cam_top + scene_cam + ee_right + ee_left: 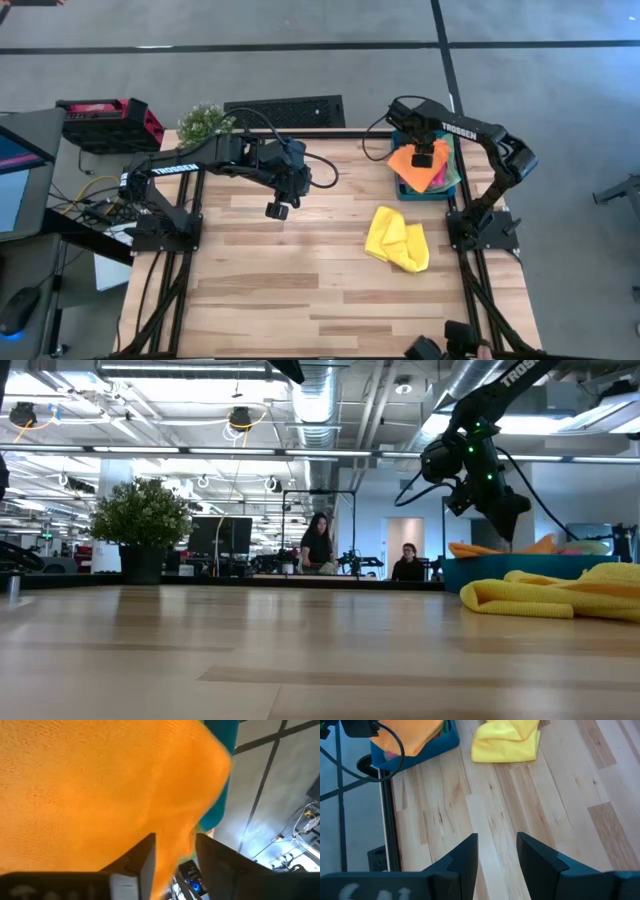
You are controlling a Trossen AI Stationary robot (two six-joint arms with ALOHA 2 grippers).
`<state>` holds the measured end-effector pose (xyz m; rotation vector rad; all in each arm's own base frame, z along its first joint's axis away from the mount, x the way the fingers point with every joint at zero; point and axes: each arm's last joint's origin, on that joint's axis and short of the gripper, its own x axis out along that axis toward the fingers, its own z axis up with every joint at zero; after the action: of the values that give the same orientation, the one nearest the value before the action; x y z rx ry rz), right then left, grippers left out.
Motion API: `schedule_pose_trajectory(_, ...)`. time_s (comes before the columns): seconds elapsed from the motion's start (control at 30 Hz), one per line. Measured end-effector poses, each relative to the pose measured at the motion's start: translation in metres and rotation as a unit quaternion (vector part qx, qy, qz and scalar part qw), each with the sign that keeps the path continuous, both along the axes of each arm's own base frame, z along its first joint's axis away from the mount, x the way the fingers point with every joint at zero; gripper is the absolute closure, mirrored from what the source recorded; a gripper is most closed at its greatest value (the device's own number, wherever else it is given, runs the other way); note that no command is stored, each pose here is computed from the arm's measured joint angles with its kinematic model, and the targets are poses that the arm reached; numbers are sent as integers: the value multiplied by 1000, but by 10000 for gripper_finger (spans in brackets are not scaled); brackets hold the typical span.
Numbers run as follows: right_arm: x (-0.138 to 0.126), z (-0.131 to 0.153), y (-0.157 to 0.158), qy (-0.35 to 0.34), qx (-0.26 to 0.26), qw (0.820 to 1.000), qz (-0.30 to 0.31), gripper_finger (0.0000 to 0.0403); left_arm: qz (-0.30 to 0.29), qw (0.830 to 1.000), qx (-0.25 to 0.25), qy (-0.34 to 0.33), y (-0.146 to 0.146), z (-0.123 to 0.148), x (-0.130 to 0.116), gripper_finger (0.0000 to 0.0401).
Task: Fold microfiber towels
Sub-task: Put the orange folded microfiber towel into the bin, then fold the yellow microfiber towel on the table
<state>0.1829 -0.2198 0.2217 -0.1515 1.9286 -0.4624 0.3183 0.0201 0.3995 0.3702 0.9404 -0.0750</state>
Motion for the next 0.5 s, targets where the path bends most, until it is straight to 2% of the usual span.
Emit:
schedule_pose_trajectory(0.23, 6, 3, 13, 16, 11, 1000, -3, 180, 1, 1000, -1, 4, 0, -2, 0, 273)
schedule_pose_trajectory(0.37, 10, 15, 31, 6, 30, 999, -22, 169, 0, 1000, -2, 23, 0, -13, 1, 273)
schedule_pose_trajectory(0.5, 13, 37, 59, -48, 43, 998, -13, 168, -6, 1000, 2, 26, 0, -25, 5, 273)
